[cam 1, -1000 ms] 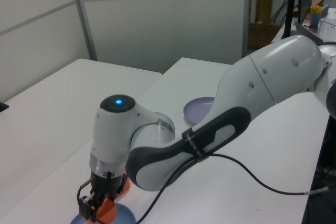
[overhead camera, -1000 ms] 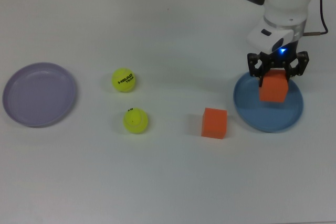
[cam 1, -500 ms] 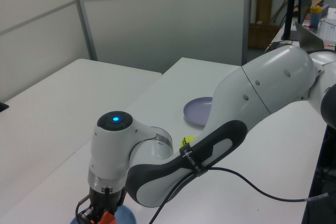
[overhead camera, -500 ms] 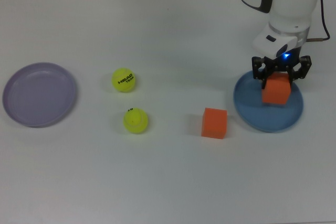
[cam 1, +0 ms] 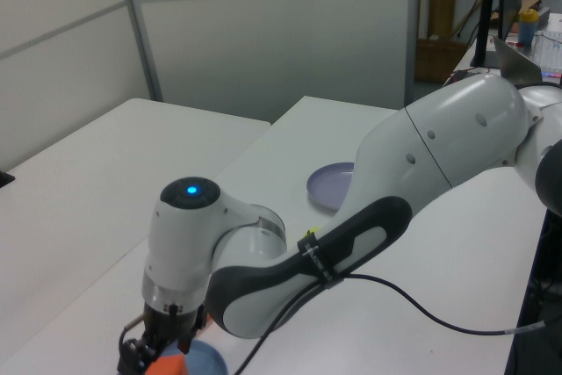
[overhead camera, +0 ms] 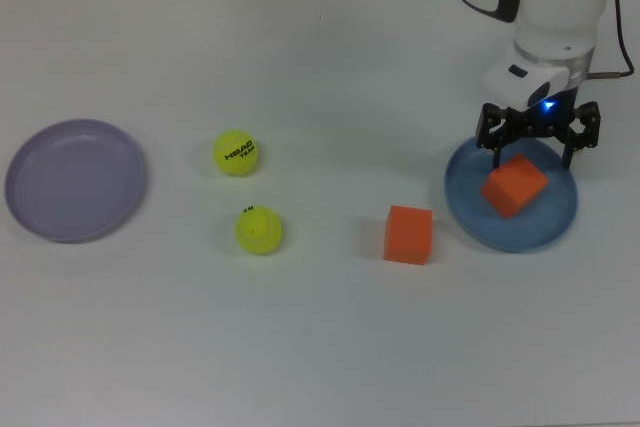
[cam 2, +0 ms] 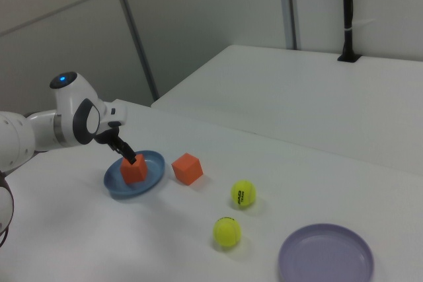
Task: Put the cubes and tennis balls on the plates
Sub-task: 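Move the gripper to the second orange cube and grasp it, then lift the second cube and stack it on the cube on the blue plate, then move the gripper over a yellow tennis ball and grasp it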
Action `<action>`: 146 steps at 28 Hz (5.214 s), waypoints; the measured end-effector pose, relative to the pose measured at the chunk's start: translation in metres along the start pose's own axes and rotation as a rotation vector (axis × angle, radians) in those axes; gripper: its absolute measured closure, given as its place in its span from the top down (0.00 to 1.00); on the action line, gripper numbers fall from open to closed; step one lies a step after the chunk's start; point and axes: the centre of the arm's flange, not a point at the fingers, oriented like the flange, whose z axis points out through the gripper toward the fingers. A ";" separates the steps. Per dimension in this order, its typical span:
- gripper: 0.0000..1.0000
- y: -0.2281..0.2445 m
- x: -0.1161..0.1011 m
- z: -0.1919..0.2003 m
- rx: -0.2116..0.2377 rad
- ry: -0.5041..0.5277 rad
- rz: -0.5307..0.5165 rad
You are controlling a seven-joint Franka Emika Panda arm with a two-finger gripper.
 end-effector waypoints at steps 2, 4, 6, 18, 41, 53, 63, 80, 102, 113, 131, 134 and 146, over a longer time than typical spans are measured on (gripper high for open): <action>1.00 0.003 0.009 -0.008 0.006 0.018 0.018; 1.00 0.009 0.021 -0.017 0.012 0.037 0.037; 1.00 0.022 0.036 -0.025 0.013 0.057 0.062; 1.00 0.103 0.096 -0.040 -0.015 0.112 0.179; 1.00 0.136 0.096 0.015 -0.081 0.057 0.157; 1.00 0.145 0.097 0.025 -0.096 0.047 0.153; 1.00 0.149 0.090 0.049 -0.113 0.018 0.140; 0.66 0.137 0.094 0.039 -0.095 0.057 0.113; 0.61 -0.001 0.032 -0.077 0.062 0.072 -0.030; 0.61 0.008 0.023 -0.050 0.035 0.030 -0.029; 0.72 0.015 0.012 -0.014 0.001 -0.017 -0.036; 0.83 0.015 0.013 -0.015 0.000 -0.015 -0.038; 1.00 0.044 0.035 -0.155 -0.066 -0.036 0.015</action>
